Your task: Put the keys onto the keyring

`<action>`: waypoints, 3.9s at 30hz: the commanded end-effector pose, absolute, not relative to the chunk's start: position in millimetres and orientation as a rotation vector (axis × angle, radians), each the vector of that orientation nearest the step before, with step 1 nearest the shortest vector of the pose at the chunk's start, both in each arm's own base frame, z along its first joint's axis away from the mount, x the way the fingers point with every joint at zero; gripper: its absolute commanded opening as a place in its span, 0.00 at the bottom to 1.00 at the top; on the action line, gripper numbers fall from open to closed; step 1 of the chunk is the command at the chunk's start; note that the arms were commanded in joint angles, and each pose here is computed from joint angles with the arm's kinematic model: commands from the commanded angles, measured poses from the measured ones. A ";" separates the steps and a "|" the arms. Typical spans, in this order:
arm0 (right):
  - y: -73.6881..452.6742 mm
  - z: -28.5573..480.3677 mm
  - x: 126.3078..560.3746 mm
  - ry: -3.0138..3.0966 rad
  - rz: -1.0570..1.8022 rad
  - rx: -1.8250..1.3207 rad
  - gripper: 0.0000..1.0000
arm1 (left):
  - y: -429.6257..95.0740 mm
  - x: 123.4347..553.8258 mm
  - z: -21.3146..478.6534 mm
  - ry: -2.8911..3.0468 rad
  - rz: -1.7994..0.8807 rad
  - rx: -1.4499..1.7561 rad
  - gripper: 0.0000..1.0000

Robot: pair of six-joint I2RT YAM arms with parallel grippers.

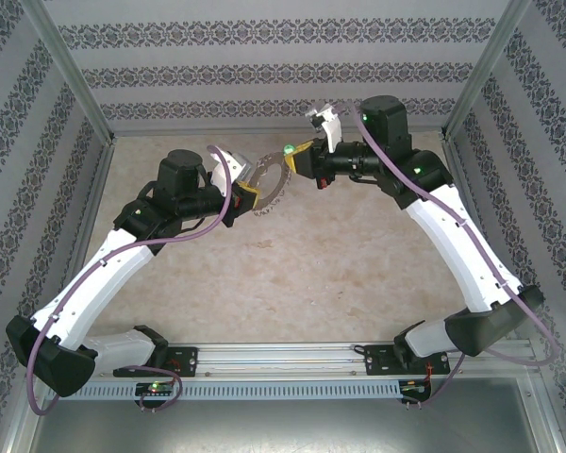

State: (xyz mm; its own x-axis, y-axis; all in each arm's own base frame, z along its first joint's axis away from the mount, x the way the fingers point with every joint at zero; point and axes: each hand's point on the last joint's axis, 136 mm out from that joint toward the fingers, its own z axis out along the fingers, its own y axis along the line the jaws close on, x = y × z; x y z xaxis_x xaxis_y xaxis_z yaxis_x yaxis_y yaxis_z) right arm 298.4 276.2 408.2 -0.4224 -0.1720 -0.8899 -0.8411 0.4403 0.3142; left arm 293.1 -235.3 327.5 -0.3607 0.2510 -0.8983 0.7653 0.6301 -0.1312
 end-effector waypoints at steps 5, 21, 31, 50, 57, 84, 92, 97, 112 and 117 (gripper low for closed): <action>235.1 282.2 331.8 2.321 0.885 -0.466 0.00 | -221.9 280.5 361.5 1.816 -0.669 0.811 0.00; 263.9 88.8 308.1 2.842 1.115 -0.158 0.16 | -211.4 268.7 346.9 1.860 -0.680 0.820 0.00; 262.6 159.6 327.9 2.678 1.048 -0.309 0.57 | -209.1 257.2 336.2 1.893 -0.690 0.863 0.00; 331.9 364.6 285.1 2.041 1.351 -0.822 0.55 | -209.2 257.6 319.3 1.937 -0.665 0.922 0.00; 346.7 363.3 277.2 2.026 1.458 -0.860 0.48 | -210.3 258.2 318.8 1.941 -0.673 0.919 0.00; 365.0 368.7 295.2 2.046 1.528 -0.851 0.09 | -206.8 259.2 312.2 1.956 -0.632 0.940 0.00; 365.2 386.4 283.4 1.939 1.562 -0.933 0.01 | -206.5 261.5 307.1 1.973 -0.626 0.935 0.00; 363.7 385.1 277.4 1.922 1.579 -0.957 0.00 | -206.4 263.4 306.9 1.977 -0.622 0.928 0.00; 347.9 360.7 273.5 1.969 1.570 -0.894 0.27 | -209.2 269.1 310.5 1.968 -0.626 0.921 0.00; 328.4 364.5 287.2 1.940 1.512 -0.784 0.36 | -209.8 268.2 310.8 1.967 -0.633 0.922 0.00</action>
